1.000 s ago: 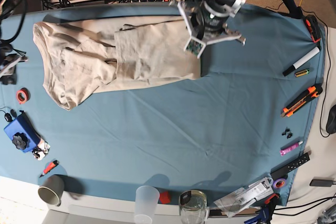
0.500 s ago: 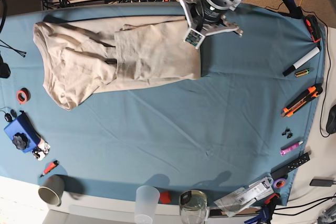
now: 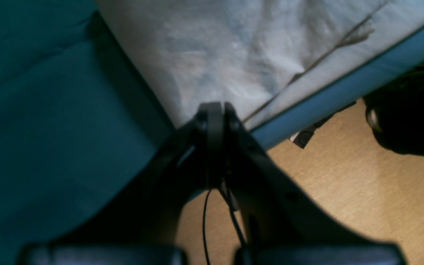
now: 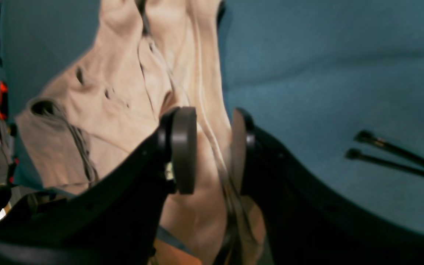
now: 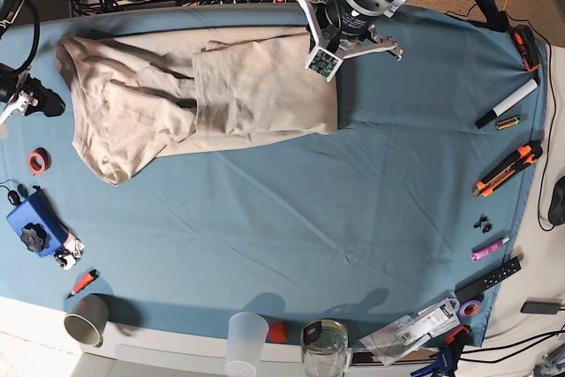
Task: Fold the T-shirt properly
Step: 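Hold the left gripper still while the right gripper moves to the folded end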
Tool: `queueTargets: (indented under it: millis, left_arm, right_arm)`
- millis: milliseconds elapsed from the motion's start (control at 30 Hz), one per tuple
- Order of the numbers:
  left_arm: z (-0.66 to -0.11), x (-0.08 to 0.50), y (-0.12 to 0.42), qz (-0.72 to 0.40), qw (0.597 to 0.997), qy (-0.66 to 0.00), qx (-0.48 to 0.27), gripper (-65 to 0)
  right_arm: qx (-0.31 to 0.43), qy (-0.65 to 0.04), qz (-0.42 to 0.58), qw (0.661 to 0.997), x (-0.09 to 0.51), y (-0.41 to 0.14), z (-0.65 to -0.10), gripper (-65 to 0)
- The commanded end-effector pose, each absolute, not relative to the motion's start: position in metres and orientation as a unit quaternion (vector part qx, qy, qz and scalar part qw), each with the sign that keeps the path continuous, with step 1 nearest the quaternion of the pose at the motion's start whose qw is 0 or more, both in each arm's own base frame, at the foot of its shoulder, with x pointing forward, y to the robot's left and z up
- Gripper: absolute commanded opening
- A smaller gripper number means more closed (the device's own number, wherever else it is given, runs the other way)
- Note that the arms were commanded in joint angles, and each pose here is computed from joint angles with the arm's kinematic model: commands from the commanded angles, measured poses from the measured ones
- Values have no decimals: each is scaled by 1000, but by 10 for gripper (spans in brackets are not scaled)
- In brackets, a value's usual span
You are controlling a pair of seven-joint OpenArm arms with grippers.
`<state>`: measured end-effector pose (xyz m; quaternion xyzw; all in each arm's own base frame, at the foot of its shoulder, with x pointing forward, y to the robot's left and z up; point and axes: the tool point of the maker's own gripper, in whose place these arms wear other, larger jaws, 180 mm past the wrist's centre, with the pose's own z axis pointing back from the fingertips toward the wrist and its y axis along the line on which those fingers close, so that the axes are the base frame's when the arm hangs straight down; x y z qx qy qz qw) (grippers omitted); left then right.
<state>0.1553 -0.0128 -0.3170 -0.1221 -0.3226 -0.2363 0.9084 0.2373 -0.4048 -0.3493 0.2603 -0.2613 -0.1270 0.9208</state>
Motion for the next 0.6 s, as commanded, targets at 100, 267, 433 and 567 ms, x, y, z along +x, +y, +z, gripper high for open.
queueTargets:
  millis: [100,267,433,567]
  left_arm:
    - [-309,158,-15,-233,903,-337,-128,-650]
    - [-309,158,-15,-233,903,-337,-128,-650]
    - [-309,158,-16,-233,903,-337,-129,-650]
    - [-309,158,-15,-233,903,-337,-128,-650]
  right_arm:
    - [250,-290,-119,916,249,-417,-328,-450]
    - [249,-291,-118,916,249,-417,-326,-413]
    - [262,-302,-120,909,253,-414,-323,-413]
    - [237,-266,-118,927,243,-413,-344,-413]
